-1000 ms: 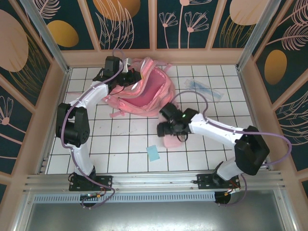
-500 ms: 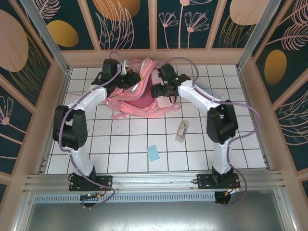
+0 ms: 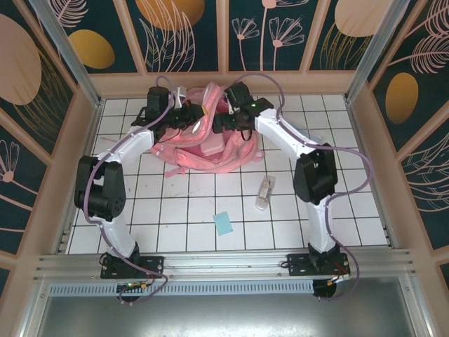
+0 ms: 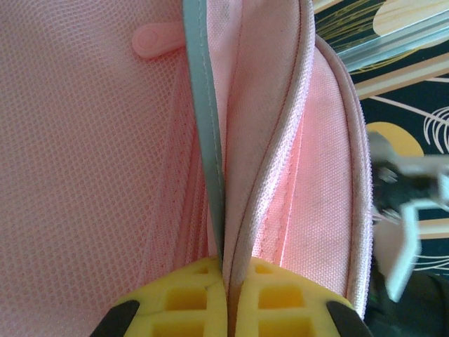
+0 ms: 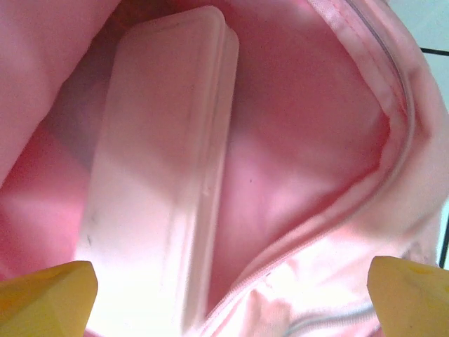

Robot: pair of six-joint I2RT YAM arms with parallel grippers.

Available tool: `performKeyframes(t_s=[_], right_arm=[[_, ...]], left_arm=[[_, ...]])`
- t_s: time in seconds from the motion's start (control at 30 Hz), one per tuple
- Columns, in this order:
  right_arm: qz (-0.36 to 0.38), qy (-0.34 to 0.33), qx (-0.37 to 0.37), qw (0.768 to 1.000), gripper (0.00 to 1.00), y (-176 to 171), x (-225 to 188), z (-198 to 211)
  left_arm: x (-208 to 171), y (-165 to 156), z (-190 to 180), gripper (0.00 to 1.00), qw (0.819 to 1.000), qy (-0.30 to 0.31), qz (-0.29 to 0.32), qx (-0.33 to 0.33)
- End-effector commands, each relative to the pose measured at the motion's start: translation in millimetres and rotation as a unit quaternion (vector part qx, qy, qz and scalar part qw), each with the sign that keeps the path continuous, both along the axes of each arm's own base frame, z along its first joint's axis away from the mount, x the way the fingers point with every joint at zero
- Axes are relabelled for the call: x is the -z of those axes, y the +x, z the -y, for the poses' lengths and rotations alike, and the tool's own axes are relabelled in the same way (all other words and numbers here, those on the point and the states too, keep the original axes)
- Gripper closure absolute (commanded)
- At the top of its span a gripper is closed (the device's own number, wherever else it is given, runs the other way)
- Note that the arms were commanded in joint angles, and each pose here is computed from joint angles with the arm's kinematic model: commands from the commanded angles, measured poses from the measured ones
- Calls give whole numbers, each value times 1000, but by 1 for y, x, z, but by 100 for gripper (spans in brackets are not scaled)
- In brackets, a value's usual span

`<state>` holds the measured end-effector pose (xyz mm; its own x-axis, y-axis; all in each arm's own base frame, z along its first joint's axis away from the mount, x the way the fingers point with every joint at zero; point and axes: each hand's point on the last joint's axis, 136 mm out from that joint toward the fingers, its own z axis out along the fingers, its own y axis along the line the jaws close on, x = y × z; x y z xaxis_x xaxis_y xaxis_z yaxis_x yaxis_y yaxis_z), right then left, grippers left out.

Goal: Pack the student bag

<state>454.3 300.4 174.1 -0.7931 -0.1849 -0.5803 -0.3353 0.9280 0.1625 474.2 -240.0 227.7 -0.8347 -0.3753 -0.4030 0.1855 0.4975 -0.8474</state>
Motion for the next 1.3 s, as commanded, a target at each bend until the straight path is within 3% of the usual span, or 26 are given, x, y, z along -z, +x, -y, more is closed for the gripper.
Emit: performKeyframes(t_s=[0.0, 0.1, 0.2, 0.4, 0.57, 0.7, 0.93, 1.0, 1.13, 1.27], right_arm=[[24, 49, 22, 998, 2, -13, -43, 13], [-8, 111, 34, 993, 21, -37, -34, 12], [-23, 185, 38, 982, 30, -59, -23, 3], [-4, 263, 23, 964, 53, -56, -15, -18], [-59, 294, 67, 951, 52, -34, 20, -37], [-108, 326, 87, 935, 51, -47, 40, -56], [-166, 329, 144, 918, 23, -76, 66, -46], [-171, 324, 145, 919, 21, -79, 70, -49], [-181, 344, 140, 911, 25, -72, 79, -64], [-145, 373, 149, 904, 43, -43, 75, -64]], left_arm=[[-55, 1, 6, 100, 996, -39, 79, 7], [-58, 1, 5, 100, 996, -46, 82, -1], [-62, -3, 4, 100, 995, -54, 85, -3], [-58, -16, 8, 100, 995, -60, 76, 7], [-79, -27, 8, 100, 993, -68, 96, 7], [-77, -25, 6, 100, 993, -64, 95, -3], [-69, -20, 7, 100, 993, -68, 93, -12], [-69, -21, 10, 100, 993, -71, 93, -10], [-71, -26, 19, 100, 993, -75, 93, 3], [-75, -35, 24, 100, 993, -72, 93, 10]])
